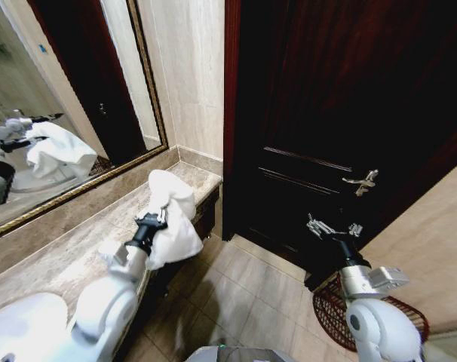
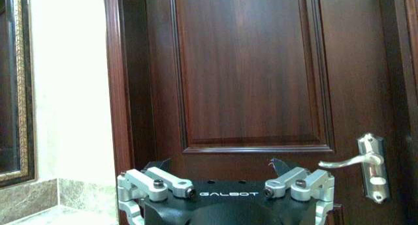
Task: Discard the used towel into the hamper.
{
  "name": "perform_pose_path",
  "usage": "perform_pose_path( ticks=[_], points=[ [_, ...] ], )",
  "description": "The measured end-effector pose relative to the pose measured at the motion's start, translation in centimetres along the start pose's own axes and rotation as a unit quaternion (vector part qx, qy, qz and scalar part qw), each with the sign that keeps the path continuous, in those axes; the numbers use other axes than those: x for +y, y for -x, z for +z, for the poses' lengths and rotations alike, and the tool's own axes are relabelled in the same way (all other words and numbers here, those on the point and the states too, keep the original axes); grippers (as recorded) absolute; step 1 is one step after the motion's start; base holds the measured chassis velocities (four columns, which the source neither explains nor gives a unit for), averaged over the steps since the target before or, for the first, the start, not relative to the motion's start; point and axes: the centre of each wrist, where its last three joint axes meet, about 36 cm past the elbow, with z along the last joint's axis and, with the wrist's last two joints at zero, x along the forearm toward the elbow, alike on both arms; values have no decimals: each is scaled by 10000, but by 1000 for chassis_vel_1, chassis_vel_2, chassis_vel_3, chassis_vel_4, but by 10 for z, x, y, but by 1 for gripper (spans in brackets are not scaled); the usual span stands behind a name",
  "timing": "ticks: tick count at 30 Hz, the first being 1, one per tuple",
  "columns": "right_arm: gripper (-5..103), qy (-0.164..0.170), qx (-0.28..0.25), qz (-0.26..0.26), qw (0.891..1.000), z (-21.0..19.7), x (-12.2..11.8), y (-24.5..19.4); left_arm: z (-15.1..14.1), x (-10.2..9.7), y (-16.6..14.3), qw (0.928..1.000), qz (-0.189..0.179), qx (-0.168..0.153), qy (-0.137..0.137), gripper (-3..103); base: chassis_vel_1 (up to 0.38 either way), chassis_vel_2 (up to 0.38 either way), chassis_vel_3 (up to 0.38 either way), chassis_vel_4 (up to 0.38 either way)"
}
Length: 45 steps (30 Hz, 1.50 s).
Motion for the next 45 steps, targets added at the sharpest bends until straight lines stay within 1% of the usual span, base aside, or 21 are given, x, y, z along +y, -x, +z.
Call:
perform_pose_path(
  ticks=[5,8,12,14,17,22,29,32,37,45],
  points=[
    [100,30,-24,37,10000,-1,-5,-2,16,-3,-14,9998,-158,41,-83,11,0,0,0,0],
    [100,25,-33,48,10000,-2,-6,-3,23,-4,-17,9996,-256,13,-89,11,0,0,0,0],
    [100,-5,-22,53,10000,-2,-7,-3,27,-9,-14,9993,-331,-18,-165,11,0,0,0,0],
    [100,-12,-15,53,10000,-3,-7,-3,28,-9,-13,9993,-338,-24,-166,11,0,0,0,0],
    [100,-31,-4,56,10000,-4,-5,-3,30,-11,-10,9994,-344,-29,-72,11,0,0,0,0],
    [100,-38,-8,76,10000,-6,-4,-2,32,-12,-8,9994,-334,-22,-48,11,0,0,0,0],
    [100,-30,-3,148,9999,-6,-2,-3,32,-9,-3,9994,-325,-92,-19,11,-7,-5,-7,-5],
    [100,-25,0,162,9999,-6,-2,-4,32,-9,-2,9994,-342,-102,-16,11,-59,-52,-53,-41],
    [100,-16,-8,187,9998,-6,2,-6,33,-8,-3,9993,-360,-54,-96,11,-64,-76,-61,-68],
    [100,-16,-24,180,9998,-8,5,-9,33,-6,-4,9994,-339,-52,-86,11,-90,-91,-99,-99]
  ],
)
